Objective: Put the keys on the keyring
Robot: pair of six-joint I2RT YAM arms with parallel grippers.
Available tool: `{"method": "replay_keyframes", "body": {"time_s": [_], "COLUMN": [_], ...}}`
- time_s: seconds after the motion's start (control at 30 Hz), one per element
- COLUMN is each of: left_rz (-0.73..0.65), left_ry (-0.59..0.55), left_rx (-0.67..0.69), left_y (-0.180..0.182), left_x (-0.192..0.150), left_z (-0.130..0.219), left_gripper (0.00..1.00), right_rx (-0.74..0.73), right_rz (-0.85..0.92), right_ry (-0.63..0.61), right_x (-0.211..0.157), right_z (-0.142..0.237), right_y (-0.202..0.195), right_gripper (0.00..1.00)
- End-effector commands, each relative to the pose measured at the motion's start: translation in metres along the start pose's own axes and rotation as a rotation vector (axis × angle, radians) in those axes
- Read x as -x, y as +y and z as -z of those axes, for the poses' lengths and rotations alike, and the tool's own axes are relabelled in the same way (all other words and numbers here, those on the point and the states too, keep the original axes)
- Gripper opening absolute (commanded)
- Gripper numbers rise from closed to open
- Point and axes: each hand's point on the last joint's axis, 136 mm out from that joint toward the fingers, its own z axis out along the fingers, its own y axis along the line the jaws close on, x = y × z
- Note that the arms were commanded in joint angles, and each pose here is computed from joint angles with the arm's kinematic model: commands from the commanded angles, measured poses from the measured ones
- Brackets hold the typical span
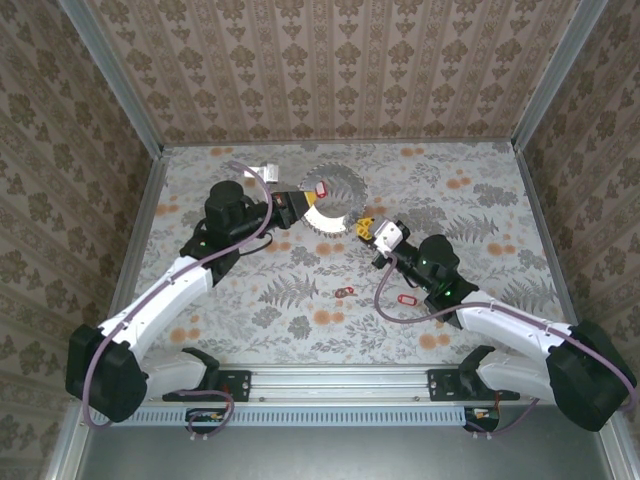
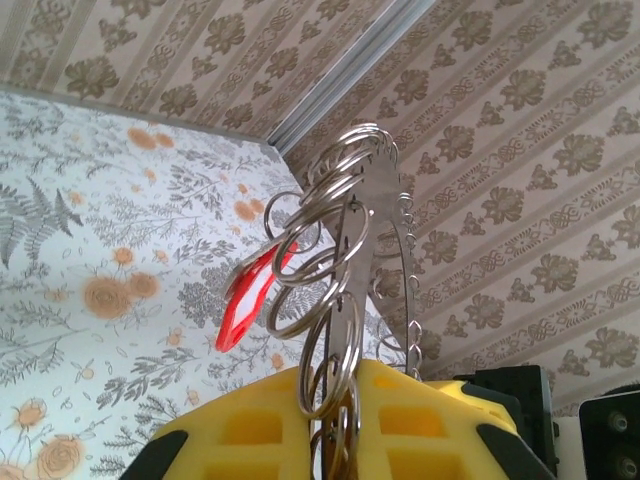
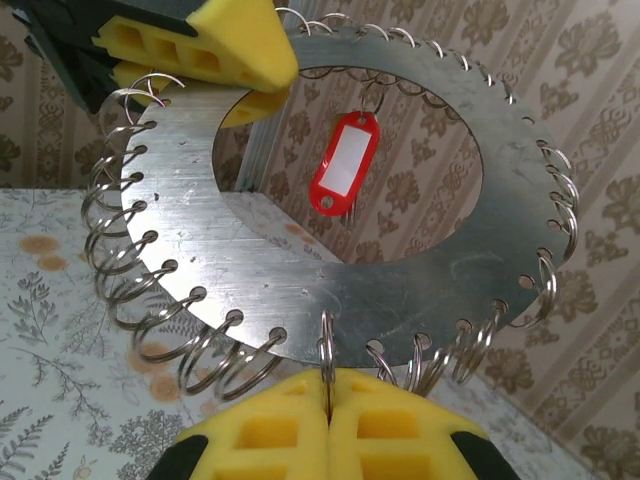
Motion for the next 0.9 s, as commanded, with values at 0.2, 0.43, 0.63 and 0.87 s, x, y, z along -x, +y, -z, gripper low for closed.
{"method": "replay_keyframes", "body": {"time_s": [0.2, 0.43, 0.63, 0.87], "left_rz": [0.133, 0.195, 0.233, 0.262], "left_ry": [-0.003, 0.008, 0.033, 0.029], "left_rx": [0.101, 0.194, 0.253, 0.348], "left_y": [0.038, 0.075, 0.101, 0.126], "left_x": [-0.019, -0.049, -0.078, -0.105], "left_z": [-0.001, 0.005, 0.012, 0.035], "left_gripper": [0.33, 0.39, 0.42, 0.54], "right_rx": [0.088, 0.226, 0.309, 0.421], "right_rz": [-0.121, -0.187, -0.248, -0.316], "right_ry": [0.025, 0.115, 0.183, 0.248], "right_x": [0.014, 0.003, -0.005, -0.006], "right_z": [-0.010, -0.023, -0.037, -0.052], "right_y": [-0.002, 0.015, 0.025, 0.039], "right_gripper": [0.00, 0.00, 0.00, 0.00]}}
